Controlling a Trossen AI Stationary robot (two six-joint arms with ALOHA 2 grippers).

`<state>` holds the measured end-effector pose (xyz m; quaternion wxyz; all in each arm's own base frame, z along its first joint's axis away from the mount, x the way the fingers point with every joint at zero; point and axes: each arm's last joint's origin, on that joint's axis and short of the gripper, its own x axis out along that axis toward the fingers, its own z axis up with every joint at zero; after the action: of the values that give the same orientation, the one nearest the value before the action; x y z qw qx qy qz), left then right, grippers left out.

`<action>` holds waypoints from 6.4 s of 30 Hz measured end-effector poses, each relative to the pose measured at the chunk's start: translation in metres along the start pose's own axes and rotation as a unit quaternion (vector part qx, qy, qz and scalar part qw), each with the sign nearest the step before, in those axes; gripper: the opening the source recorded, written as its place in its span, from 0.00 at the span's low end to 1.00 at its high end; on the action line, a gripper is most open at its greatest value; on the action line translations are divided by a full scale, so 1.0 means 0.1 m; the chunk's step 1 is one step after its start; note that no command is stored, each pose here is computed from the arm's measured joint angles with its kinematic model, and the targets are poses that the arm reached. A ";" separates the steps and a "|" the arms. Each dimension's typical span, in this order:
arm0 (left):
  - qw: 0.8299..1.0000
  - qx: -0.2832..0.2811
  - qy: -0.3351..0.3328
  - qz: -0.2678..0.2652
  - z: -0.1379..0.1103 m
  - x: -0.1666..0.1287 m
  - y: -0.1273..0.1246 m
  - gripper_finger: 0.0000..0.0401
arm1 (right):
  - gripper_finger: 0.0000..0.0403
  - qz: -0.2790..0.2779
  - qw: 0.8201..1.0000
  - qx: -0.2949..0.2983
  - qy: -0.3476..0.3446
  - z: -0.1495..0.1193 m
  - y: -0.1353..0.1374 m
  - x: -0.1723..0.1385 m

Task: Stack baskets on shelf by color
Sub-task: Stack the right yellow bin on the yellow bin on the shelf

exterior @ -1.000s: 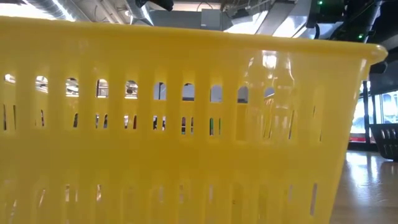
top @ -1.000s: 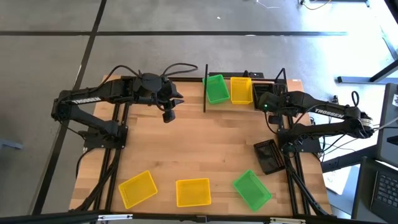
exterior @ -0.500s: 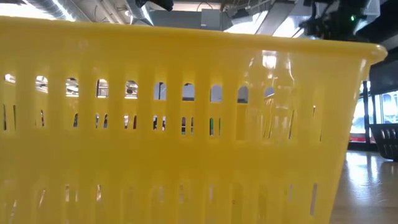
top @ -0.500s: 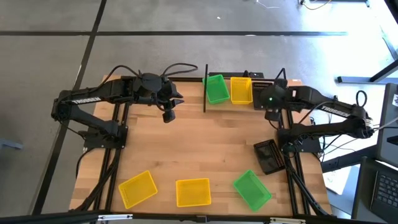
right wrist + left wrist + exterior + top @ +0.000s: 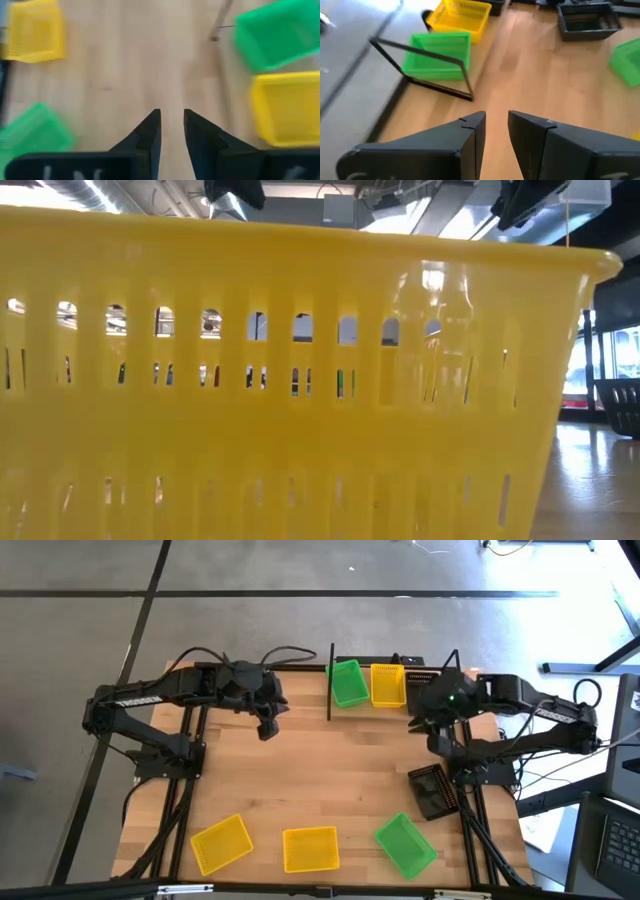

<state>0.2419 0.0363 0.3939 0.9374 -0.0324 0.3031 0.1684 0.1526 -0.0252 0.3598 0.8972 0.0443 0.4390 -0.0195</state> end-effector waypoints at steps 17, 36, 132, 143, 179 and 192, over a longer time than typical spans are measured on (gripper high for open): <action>0.985 -0.004 0.102 -0.137 -0.21 -0.10 -0.32 0.18 | 0.21 0.107 0.994 -0.025 -0.014 0.45 0.66 0.72; 0.977 0.033 0.143 -0.157 -0.39 -0.44 -0.36 0.18 | 0.21 0.199 0.978 -0.054 0.008 0.55 1.54 1.97; 0.995 0.079 0.044 0.050 -0.10 0.12 -0.24 0.18 | 0.00 -0.343 0.793 0.493 -0.105 0.13 0.08 0.49; 0.994 0.095 0.018 0.058 -0.02 0.23 -0.21 0.18 | 0.00 -0.406 0.724 0.552 -0.079 0.05 -0.48 0.39; 0.993 0.100 0.013 0.063 -0.01 0.22 -0.20 0.18 | 0.06 -0.349 0.764 0.539 0.066 0.10 -1.28 1.03; 0.992 0.105 0.014 0.067 0.00 0.23 -0.17 0.18 | 0.18 -0.329 0.763 0.556 0.034 0.15 -1.31 1.03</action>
<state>0.2649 0.0266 0.3796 0.9179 0.0837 0.3340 0.1975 0.2176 -0.1565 0.2791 0.6384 0.3887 0.3688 -0.5525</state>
